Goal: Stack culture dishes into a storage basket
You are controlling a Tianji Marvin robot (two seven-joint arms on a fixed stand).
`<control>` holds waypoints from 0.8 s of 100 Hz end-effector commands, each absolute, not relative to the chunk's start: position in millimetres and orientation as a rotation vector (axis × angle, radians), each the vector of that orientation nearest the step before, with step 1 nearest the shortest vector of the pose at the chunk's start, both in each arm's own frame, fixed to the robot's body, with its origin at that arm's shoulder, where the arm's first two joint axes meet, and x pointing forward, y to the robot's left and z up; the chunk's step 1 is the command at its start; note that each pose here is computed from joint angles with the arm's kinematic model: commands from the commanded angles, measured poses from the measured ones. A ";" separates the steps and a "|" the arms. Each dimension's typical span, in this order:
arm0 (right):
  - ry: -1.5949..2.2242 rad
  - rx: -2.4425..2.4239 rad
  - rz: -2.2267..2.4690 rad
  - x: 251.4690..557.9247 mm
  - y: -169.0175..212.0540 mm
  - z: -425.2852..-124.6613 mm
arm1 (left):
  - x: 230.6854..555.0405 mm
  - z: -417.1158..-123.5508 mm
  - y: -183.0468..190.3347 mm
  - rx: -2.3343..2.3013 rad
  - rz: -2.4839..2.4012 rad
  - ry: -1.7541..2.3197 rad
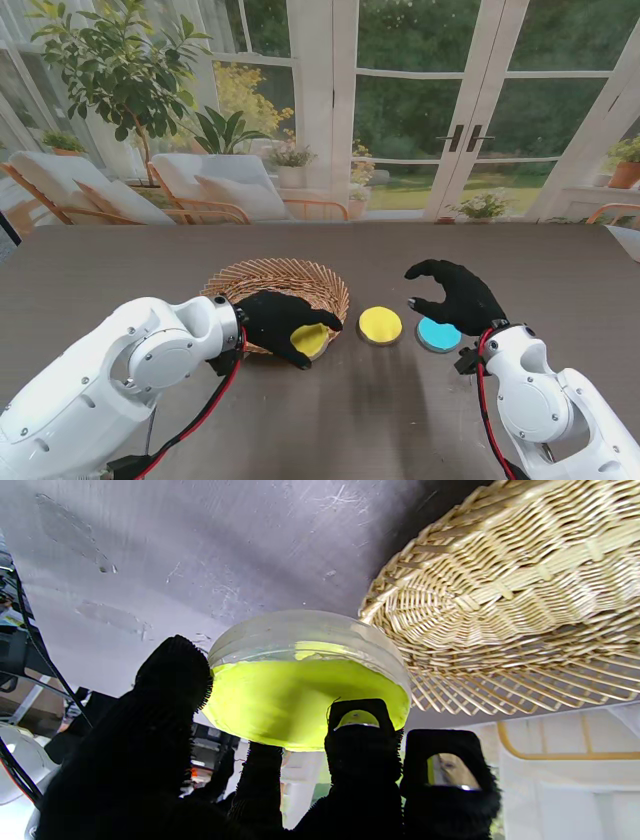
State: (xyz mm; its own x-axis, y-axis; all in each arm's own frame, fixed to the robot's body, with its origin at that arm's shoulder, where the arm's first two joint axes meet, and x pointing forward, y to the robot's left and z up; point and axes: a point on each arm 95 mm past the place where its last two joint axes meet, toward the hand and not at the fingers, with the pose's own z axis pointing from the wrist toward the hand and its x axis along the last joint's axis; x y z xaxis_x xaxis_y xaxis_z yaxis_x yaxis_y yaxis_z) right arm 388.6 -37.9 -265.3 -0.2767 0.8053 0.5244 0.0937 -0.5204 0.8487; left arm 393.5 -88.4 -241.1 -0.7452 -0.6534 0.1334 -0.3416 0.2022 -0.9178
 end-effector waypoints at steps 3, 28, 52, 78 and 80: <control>1.130 1.475 1.847 388.1 -36.8 -266.9 | 391.4 -245.8 -97.3 -0.944 -1.573 2.228; 1.117 1.473 1.845 388.9 -38.7 -266.0 | 386.3 -259.7 -123.4 -0.908 -1.606 2.327; 1.111 1.471 1.844 389.4 -39.6 -265.6 | 385.4 -274.8 -141.0 -0.883 -1.598 2.412; 1.102 1.467 1.846 389.6 -40.3 -265.0 | 384.0 -293.9 -149.7 -0.835 -1.563 2.444; 1.102 1.466 1.846 389.6 -40.2 -265.0 | 384.1 -295.3 -149.9 -0.836 -1.563 2.443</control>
